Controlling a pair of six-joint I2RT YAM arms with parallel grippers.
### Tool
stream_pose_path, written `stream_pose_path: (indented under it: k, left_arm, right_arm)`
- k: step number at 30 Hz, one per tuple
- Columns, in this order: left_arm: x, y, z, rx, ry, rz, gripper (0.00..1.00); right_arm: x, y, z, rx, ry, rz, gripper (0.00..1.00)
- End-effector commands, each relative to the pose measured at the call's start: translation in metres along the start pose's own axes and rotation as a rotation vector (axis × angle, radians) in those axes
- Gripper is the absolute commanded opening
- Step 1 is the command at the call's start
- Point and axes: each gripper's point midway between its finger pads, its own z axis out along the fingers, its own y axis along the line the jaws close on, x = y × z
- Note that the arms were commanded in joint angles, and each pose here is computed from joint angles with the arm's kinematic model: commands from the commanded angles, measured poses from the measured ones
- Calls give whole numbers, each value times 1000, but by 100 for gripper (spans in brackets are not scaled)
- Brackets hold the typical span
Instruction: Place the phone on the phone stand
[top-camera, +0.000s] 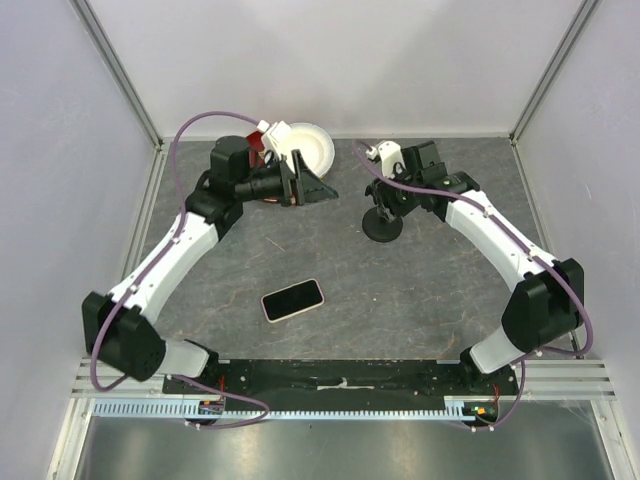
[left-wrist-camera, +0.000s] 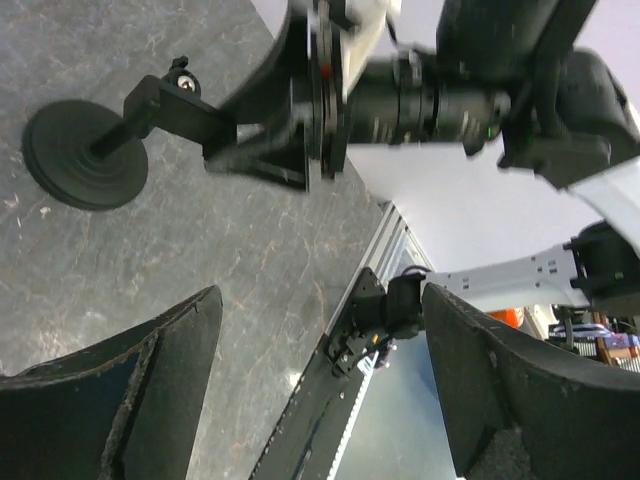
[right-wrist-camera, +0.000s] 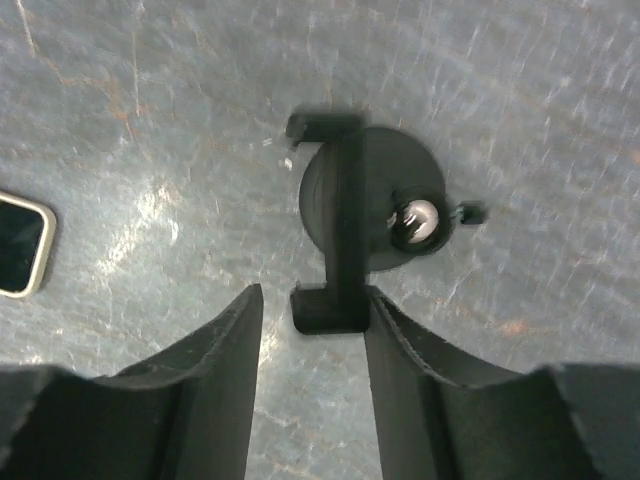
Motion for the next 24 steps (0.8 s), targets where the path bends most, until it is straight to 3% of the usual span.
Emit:
stream_pose_path:
  k: [1,7,12,19,24]
  left_arm:
    - [-19,2,18,7,16,11,86]
    - [-4,50,19,-117,26,18,84]
    - [8,53,13,-122,32,33,84]
    - [6,51,7,-144,21,67,84]
    - [4,54,5,-170,20,78,84]
  right_arm:
    - [28,-1,-7,146,79,33,64]
    - [10,-24,-42,338,-56,136,88]
    - [3,-20,-41,339,-162,259,98]
    - [-3,1,-20,261,-263,357,98]
    - [-8,-20,-26,384,-273,438,95]
